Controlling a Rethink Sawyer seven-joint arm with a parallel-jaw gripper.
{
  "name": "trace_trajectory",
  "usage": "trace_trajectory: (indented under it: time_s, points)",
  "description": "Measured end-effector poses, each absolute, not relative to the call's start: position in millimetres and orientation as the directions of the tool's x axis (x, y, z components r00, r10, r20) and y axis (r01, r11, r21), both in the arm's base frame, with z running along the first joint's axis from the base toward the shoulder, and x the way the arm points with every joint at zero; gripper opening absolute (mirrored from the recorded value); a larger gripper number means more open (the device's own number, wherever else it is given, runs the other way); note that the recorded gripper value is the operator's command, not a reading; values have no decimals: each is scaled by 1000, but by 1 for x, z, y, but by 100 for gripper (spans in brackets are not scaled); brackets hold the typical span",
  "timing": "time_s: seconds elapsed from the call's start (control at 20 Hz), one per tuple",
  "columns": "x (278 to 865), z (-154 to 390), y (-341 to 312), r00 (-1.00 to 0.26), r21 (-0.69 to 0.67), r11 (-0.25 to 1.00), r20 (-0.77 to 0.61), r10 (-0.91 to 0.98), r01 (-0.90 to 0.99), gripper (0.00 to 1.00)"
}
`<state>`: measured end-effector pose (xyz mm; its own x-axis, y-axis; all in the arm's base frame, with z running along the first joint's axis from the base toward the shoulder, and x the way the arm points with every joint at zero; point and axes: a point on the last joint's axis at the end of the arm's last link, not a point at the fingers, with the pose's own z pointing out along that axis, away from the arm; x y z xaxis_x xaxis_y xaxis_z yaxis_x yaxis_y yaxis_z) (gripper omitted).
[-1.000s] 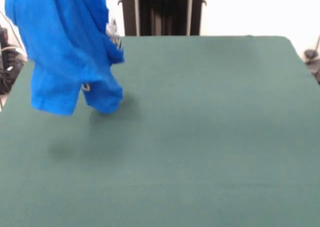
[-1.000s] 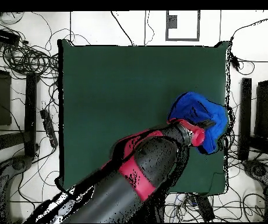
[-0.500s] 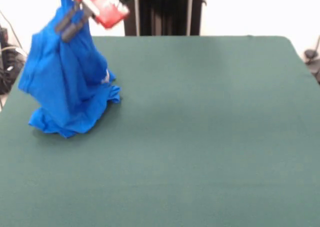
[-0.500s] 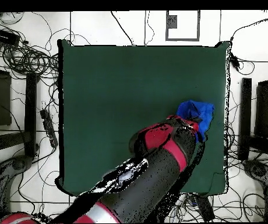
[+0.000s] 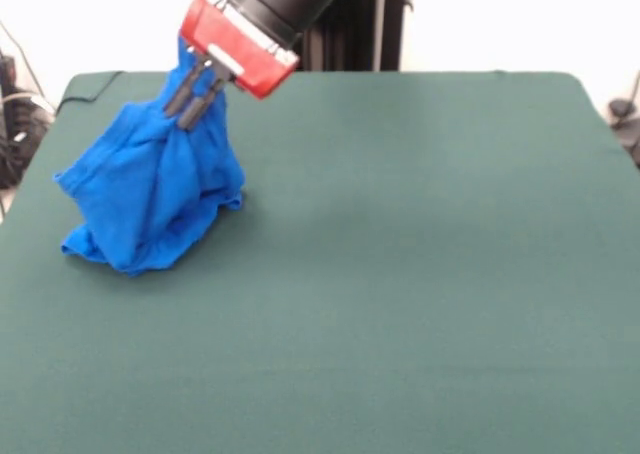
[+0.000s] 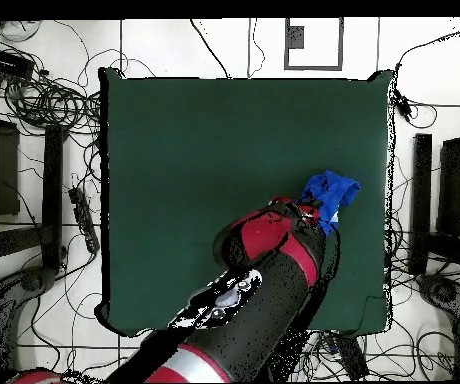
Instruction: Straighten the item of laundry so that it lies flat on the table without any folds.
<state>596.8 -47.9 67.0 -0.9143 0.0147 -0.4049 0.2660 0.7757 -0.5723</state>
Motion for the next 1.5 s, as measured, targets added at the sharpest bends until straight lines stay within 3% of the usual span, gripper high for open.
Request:
trace_trajectory:
  time_s: [0.7, 1.5]
  points:
    - [620, 98, 55, -878, -426, 875, -479, -2, 230, 0]
    - [623, 30, 91, -905, -166, 952, -386, 177, 257, 0]
